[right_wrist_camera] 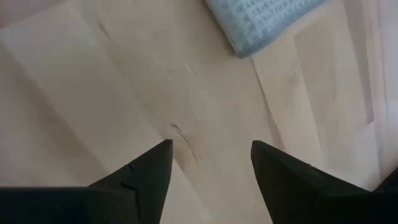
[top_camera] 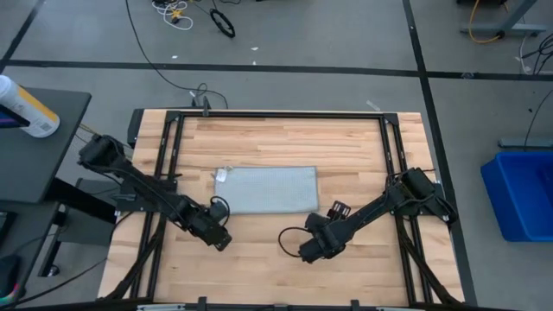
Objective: Fold microfiber towels
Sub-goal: Fold the gray microfiber towel
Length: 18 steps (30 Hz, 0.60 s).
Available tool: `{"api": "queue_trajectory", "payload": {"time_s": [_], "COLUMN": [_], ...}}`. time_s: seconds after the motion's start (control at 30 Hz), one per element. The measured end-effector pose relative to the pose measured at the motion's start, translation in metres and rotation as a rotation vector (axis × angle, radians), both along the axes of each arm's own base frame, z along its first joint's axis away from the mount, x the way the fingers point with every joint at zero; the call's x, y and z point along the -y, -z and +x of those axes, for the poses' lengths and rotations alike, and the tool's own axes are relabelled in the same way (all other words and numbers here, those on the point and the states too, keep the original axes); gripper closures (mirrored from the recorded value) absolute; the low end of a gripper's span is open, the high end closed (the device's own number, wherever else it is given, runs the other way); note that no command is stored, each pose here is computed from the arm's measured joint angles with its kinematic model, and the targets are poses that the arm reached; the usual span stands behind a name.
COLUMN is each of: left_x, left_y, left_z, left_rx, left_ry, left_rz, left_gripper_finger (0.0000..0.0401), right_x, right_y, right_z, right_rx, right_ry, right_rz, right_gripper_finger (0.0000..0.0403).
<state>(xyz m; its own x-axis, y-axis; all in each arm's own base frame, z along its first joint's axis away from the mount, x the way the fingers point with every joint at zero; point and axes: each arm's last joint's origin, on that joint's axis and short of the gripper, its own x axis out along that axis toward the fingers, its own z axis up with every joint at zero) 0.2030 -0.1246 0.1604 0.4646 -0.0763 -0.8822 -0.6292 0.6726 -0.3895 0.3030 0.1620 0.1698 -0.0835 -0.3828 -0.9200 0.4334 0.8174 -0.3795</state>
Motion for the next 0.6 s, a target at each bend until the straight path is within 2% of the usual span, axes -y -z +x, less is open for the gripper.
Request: {"api": "queue_trajectory", "payload": {"time_s": [0.17,0.27,0.6], "left_x": [0.001,0.0,-0.001], "left_y": [0.005,0.005,0.003], "left_z": [0.0,0.0,0.001], "left_rx": [-0.045,-0.039,-0.032], "left_ry": [0.045,0.079,0.108], "left_rz": [-0.005,0.012,0.033], "left_gripper_finger": [0.02,0.02,0.02], "right_x": [-0.002,-0.006,-0.026], "right_y": [0.0,-0.001,-0.004], "right_z": [0.003,0.01,0.043], "right_rx": [0.042,0.116,0.432], "right_ry": [0.023,0.023,-0.15], "right_rz": [0.014,0.032,0.2], "right_gripper_finger": [0.0195,0.0212,0.0248]}}
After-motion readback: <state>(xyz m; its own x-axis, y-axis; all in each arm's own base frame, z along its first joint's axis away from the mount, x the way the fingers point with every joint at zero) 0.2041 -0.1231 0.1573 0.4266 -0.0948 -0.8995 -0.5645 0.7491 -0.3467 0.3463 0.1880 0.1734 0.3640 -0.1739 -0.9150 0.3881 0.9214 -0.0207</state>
